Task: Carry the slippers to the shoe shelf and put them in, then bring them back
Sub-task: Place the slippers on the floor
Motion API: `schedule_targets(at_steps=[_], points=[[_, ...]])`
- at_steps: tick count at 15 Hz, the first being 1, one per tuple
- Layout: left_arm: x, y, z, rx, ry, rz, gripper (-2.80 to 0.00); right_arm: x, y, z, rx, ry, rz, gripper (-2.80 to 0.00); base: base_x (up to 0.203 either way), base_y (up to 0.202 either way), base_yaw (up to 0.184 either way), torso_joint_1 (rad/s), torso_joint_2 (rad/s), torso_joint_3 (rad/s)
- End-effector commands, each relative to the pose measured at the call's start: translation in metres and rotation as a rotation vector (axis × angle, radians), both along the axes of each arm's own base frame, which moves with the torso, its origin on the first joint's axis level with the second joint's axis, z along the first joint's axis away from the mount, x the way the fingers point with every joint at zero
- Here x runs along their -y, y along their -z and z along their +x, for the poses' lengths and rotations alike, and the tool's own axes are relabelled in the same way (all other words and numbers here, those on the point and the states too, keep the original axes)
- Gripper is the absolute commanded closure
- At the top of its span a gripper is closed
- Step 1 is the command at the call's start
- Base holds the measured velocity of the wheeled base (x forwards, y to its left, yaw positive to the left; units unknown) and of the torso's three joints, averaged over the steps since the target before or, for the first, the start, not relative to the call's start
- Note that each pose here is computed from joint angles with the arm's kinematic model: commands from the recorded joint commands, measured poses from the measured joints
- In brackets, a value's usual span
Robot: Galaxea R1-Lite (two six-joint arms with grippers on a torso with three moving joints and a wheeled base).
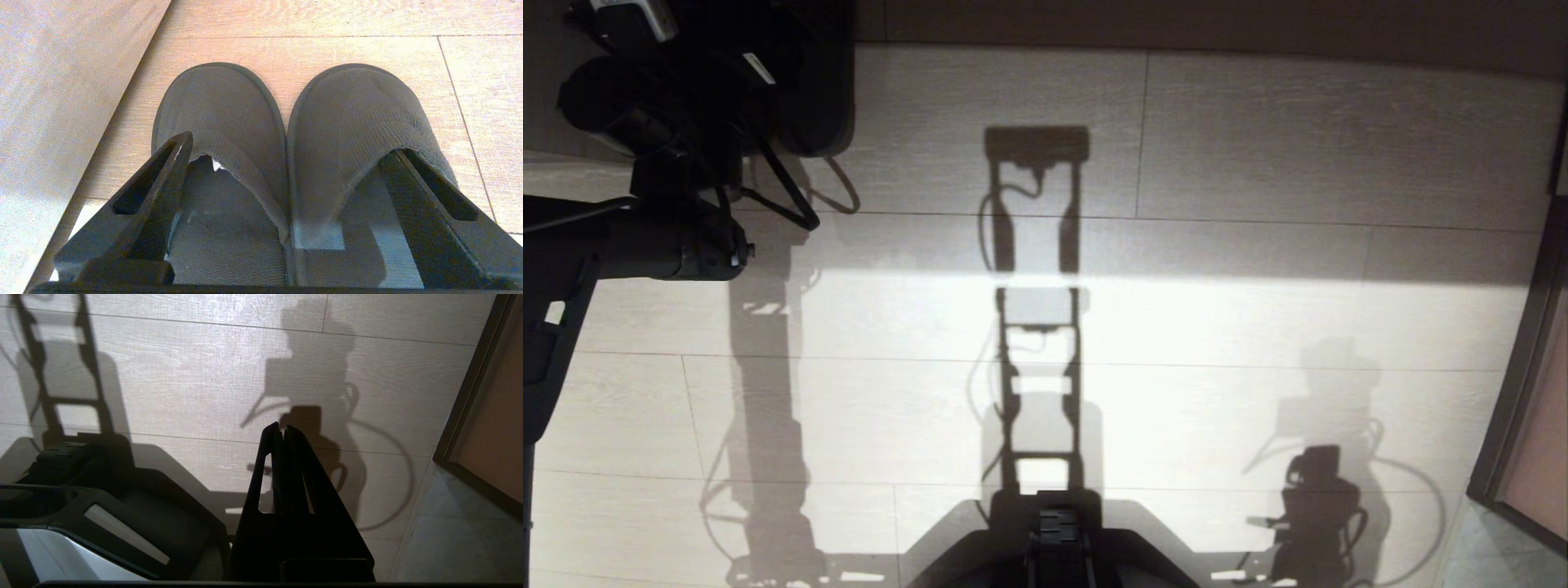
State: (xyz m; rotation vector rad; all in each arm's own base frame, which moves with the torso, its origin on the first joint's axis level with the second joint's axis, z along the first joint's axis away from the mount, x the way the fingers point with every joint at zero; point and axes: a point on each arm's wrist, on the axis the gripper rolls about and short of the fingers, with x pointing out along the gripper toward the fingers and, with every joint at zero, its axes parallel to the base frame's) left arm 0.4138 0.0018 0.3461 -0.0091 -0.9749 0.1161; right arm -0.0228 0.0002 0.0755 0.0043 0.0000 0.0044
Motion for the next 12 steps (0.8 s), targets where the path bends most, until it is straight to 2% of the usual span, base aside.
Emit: schedule_targets(at_steps=[1,7,12], points=[[0.000,-0.001,-0.002,0.002,0.000,0.002,-2.80,0.000,0.000,0.000,0.002,0.000,0.000,0.00,0.000,0.000,0.000,0.000,0.00,0.000],[0.001,0.007,-0.004,-0.070,0.018,0.034,-2.80,0.000,0.000,0.000,0.002,0.000,0.000,0.00,0.000,0.000,0.000,0.000,0.00,0.000],[0.003,0.012,-0.024,-0.162,0.049,0.059,-2.80,0.000,0.000,0.000,0.002,0.000,0.000,0.00,0.000,0.000,0.000,0.000,0.00,0.000]])
